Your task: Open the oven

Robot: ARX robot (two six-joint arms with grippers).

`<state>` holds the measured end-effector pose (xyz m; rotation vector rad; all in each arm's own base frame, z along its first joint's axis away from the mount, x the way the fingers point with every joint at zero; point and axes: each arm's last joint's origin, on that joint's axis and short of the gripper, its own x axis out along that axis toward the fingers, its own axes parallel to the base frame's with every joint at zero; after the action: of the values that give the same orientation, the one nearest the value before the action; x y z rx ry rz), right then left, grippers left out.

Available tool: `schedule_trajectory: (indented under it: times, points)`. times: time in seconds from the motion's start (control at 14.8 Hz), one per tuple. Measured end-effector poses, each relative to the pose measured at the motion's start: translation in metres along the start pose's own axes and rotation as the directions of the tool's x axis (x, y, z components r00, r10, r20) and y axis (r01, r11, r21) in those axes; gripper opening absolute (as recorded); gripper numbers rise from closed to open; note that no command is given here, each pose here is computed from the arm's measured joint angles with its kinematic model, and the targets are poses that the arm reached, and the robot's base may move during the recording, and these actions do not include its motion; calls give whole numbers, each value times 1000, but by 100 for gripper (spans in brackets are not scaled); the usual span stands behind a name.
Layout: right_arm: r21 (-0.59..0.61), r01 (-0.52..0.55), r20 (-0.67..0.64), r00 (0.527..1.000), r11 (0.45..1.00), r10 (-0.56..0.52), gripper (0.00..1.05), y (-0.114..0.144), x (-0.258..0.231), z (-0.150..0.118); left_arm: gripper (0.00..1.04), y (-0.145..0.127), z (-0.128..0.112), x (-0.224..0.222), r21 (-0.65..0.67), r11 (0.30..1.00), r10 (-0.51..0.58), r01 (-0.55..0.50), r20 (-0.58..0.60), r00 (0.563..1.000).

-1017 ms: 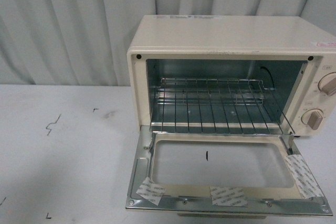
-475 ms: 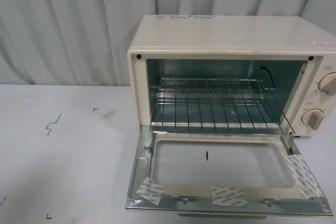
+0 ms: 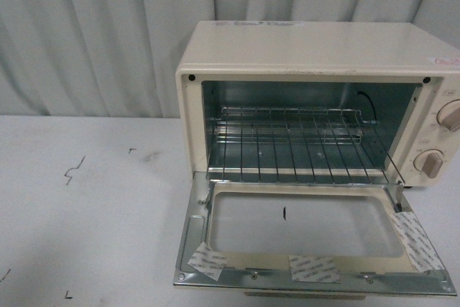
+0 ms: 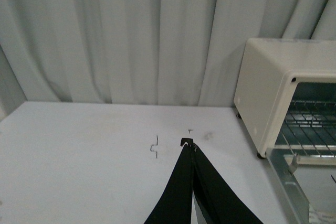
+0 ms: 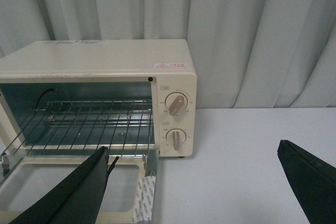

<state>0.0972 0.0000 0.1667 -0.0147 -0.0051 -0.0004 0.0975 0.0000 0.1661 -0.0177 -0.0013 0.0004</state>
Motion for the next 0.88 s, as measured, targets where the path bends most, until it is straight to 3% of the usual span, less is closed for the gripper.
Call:
schedule_trajectory:
  times: [0.2,0.68,0.88]
  points:
    - [0,0,-1,1000,1000,0,98,0,0,0,5,0,0,0,0,1000,0,0,-2,1000]
    - [0,0,-2,1000,1000,0,98,0,0,0,97,0,0,0,0,1000,0,0,-2,1000]
    - [0,0,-2,1000,1000,0,98,0,0,0,98,0,0,0,1,1000,0,0,-2,1000]
